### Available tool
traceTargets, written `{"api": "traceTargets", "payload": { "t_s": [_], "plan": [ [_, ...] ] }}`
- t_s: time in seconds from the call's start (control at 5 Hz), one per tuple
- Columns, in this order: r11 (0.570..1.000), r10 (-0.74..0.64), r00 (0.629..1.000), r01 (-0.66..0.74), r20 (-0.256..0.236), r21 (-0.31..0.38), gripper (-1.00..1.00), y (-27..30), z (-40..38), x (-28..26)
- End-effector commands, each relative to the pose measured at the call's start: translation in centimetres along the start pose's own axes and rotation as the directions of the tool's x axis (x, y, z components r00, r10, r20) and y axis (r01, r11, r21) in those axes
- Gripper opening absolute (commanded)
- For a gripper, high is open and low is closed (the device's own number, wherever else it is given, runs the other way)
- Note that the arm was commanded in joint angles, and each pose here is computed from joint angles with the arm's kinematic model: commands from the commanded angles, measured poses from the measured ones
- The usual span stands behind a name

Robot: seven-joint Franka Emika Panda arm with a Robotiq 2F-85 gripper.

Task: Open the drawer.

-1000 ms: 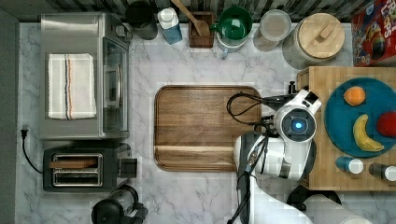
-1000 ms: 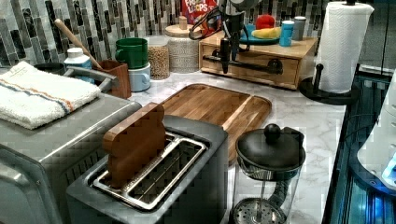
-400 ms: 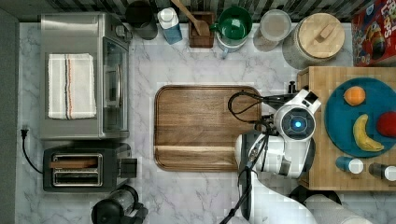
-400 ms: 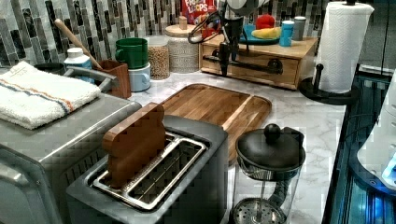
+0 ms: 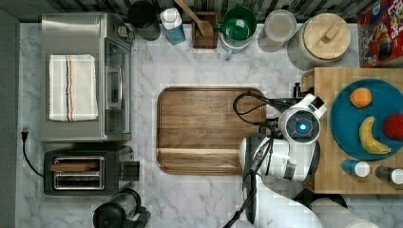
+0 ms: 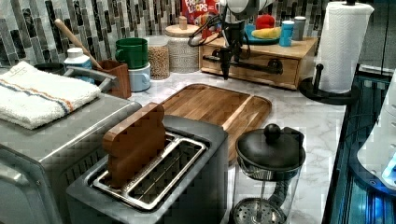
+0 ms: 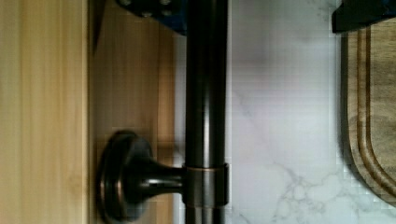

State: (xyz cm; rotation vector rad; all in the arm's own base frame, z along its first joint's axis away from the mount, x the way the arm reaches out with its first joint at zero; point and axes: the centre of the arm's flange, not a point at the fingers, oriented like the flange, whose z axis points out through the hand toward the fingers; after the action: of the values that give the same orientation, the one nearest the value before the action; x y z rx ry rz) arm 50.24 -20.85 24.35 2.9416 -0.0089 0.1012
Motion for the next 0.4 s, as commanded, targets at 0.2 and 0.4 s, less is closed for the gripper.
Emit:
{"api": "traceTargets", "payload": {
  "t_s": [0.2,0.4],
  "plan": [
    [0.996,-0.083,0.992,0.084,-0.095,0.005,1.00,-10.6,-3.6,3.6],
    [0.991,-0.126,0.986,0.129,-0.107,0.017,1.00,-12.6,-2.8,4.3]
  ]
}}
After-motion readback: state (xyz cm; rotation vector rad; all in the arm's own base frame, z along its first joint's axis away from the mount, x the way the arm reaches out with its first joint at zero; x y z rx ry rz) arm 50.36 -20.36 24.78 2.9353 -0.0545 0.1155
